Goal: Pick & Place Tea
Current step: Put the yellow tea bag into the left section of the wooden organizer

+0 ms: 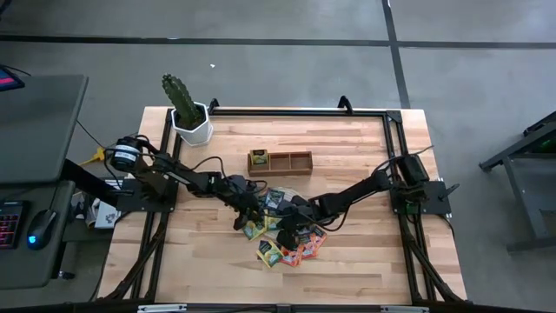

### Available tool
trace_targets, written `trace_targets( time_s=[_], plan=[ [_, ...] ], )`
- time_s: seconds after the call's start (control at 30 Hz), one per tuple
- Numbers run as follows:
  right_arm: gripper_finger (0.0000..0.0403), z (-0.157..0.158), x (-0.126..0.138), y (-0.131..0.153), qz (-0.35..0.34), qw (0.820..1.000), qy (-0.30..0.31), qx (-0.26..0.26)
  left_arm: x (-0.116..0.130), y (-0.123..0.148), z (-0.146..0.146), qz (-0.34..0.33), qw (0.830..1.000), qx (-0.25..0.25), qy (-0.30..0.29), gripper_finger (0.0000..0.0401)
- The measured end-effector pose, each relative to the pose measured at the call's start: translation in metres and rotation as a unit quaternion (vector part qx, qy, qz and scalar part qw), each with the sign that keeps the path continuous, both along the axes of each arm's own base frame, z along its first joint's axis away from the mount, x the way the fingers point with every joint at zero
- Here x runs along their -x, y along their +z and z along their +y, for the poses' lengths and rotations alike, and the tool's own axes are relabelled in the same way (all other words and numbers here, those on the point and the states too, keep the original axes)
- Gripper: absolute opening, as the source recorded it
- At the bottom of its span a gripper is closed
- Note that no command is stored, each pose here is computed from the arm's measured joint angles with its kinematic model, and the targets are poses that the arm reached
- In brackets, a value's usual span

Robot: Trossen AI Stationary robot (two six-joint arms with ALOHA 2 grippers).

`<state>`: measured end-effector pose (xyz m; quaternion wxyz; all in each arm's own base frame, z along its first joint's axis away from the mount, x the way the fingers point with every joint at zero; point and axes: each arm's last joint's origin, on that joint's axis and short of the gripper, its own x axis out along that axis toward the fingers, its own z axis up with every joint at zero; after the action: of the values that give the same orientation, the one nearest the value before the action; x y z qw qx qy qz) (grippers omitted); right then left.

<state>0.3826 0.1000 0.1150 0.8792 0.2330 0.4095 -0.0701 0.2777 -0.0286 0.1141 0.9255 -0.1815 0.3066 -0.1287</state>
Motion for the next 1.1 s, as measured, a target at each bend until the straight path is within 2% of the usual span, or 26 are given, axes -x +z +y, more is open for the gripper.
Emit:
trace_targets(
  time_s=[0.2,0.43,0.77,1.1],
  plan=[
    [0.0,-0.001,0.001,-0.001,0.007,1.0,-0.002,-0.002,0.001,-0.001,0.0,0.011,1.0,0.008,0.012,0.0144],
    [0.0,-0.001,0.001,-0.002,0.012,1.0,-0.005,-0.002,0.002,-0.003,0.002,0.041,0.997,0.026,0.063,0.0144],
    [0.0,-0.001,0.002,-0.003,0.014,1.0,-0.004,-0.002,-0.005,0.002,0.001,0.08,0.981,0.121,0.127,0.0144],
    [0.0,-0.001,0.002,-0.003,0.011,1.0,-0.004,0.003,-0.017,0.01,0.001,0.116,0.973,0.127,0.154,0.0144]
  ],
)
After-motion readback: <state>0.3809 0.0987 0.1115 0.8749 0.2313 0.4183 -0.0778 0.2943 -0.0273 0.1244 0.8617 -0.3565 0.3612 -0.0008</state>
